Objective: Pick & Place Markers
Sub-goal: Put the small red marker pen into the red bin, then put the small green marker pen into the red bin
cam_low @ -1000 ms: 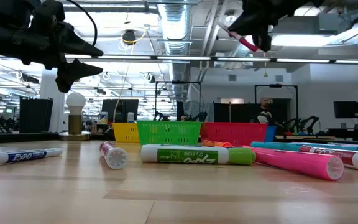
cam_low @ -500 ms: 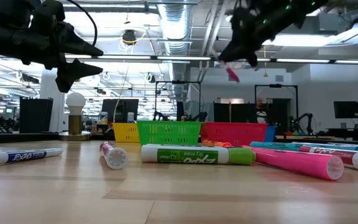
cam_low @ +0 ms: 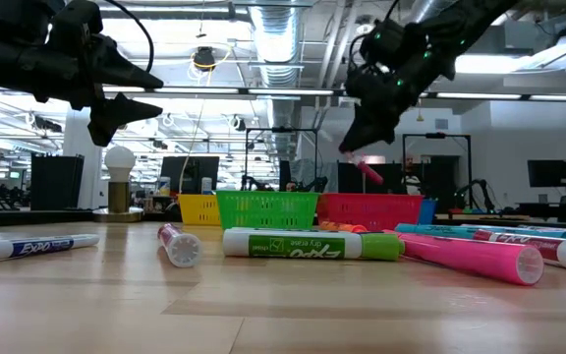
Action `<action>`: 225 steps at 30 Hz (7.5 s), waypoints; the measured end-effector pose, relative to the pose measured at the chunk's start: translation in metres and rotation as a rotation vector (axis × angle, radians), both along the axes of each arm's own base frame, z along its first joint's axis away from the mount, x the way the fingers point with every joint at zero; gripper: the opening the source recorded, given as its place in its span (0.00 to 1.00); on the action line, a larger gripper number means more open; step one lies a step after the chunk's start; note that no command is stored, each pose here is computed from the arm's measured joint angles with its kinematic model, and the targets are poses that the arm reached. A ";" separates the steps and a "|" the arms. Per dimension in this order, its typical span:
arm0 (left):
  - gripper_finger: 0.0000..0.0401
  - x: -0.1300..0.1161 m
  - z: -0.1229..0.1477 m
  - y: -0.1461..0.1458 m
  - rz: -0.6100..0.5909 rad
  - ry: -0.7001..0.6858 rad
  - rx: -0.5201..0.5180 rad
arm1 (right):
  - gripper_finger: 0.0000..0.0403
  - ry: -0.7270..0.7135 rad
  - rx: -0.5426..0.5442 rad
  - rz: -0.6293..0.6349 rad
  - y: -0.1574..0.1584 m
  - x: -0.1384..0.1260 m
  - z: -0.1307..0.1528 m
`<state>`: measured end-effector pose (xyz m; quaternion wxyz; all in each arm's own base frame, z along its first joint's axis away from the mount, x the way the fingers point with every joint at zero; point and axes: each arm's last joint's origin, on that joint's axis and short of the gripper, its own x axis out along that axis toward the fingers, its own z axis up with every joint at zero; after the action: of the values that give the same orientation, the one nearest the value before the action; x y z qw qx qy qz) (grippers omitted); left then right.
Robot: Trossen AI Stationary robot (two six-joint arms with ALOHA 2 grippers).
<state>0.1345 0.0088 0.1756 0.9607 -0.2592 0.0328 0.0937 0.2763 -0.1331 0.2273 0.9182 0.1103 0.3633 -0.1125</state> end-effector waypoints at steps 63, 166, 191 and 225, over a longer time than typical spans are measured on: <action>0.52 0.000 0.000 0.000 -0.001 0.001 0.003 | 0.09 0.488 -0.003 0.248 -0.016 0.050 -0.028; 0.52 0.000 0.002 0.000 -0.001 -0.025 0.004 | 0.29 0.740 0.336 -0.263 0.129 0.087 -0.074; 0.52 0.000 0.002 0.000 -0.001 -0.025 0.004 | 0.29 0.667 0.325 -0.533 0.138 0.092 -0.082; 0.52 0.000 0.003 0.000 0.000 -0.035 0.005 | 0.07 0.723 0.363 -0.415 0.150 0.095 -0.053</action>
<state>0.1349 0.0088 0.1790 0.9618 -0.2585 0.0157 0.0890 0.3712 0.0166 0.1747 0.6564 0.2936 0.6445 -0.2600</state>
